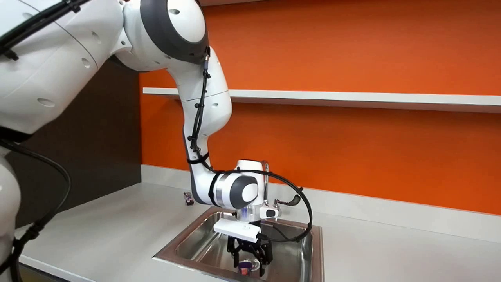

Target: Remove the purple bar from the sink and put it on the counter

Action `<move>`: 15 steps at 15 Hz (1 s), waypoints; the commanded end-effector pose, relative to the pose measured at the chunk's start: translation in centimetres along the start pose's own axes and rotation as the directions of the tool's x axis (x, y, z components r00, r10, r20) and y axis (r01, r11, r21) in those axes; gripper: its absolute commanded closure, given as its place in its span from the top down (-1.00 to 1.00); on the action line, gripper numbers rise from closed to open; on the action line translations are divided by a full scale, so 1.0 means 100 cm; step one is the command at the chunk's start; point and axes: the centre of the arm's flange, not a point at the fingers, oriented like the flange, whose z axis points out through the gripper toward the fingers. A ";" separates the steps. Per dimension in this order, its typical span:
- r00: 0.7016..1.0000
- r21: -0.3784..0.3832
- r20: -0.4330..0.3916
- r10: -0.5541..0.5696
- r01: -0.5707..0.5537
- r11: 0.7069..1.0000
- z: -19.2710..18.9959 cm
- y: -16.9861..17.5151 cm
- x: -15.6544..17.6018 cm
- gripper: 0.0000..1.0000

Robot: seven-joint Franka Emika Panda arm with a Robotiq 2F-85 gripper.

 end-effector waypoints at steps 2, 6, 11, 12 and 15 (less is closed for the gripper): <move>0.998 -0.016 -0.021 -0.067 0.067 0.998 0.009 -0.004 0.013 1.00; 0.988 -0.014 -0.004 -0.152 0.152 0.988 0.015 -0.011 0.014 1.00; 0.976 -0.025 -0.006 -0.217 0.216 0.976 0.019 -0.015 0.015 1.00; 0.974 -0.028 -0.009 -0.225 0.225 0.974 0.020 -0.015 0.016 1.00; 0.969 -0.032 -0.023 -0.245 0.244 0.969 0.022 -0.017 0.019 1.00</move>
